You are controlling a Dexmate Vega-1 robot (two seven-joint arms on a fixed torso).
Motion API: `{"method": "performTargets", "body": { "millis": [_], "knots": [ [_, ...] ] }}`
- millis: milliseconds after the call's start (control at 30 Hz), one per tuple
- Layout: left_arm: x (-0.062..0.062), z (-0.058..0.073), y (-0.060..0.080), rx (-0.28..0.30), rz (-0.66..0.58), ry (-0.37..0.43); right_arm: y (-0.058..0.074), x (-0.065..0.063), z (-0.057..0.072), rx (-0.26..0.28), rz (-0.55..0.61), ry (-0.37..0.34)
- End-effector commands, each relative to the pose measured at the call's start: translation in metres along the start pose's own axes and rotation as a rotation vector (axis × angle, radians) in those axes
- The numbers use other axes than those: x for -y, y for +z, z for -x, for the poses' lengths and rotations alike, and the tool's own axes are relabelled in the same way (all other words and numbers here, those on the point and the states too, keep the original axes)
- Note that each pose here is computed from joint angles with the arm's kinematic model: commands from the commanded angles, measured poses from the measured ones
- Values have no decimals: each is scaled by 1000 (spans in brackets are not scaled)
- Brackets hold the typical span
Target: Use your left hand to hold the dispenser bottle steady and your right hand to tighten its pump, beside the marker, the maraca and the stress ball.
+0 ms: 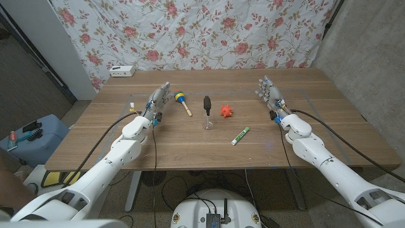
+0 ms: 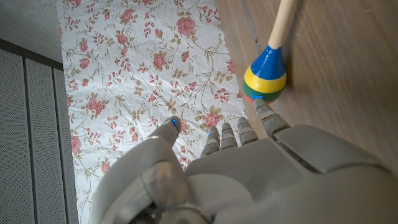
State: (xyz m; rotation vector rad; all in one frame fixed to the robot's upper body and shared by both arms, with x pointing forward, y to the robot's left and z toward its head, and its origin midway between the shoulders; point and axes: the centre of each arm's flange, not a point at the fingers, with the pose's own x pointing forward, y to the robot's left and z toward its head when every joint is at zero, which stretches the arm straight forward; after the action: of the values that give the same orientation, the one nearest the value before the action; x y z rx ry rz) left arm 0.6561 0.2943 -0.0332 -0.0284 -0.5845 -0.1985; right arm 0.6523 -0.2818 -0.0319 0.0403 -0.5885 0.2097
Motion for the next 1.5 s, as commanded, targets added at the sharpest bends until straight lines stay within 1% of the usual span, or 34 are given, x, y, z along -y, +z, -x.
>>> {"method": "performTargets", "body": {
  "millis": [33,233,500,633,767,933,1033,1233,1367,1500],
  "knots": [
    [0,-1,-8,4,-18,-5,-10,-14,3,-1,-9,0],
    [3,-3,-7,1,-19,-15,-11,-16,6,4,-6,-11],
    [6,-6,2,-8,-37,-31,-14,-21,8,10,3,-18],
    [5,-2,4,-10,-45,-27,-12,-22,9,15,13,-24],
    [6,3,5,-24,-55,-19,-12,-23,7,16,16,-18],
    [9,9,7,-14,-66,-21,-13,-24,6,23,11,-24],
    [11,12,8,-9,-80,-32,-15,-24,3,28,19,-15],
    [13,18,8,-8,-109,-49,-20,-27,0,32,8,-21],
    [14,23,9,-11,-121,-63,-23,-29,0,32,7,-23],
    [14,28,9,-7,-122,-76,-24,-30,2,35,16,-28]
  ]
}}
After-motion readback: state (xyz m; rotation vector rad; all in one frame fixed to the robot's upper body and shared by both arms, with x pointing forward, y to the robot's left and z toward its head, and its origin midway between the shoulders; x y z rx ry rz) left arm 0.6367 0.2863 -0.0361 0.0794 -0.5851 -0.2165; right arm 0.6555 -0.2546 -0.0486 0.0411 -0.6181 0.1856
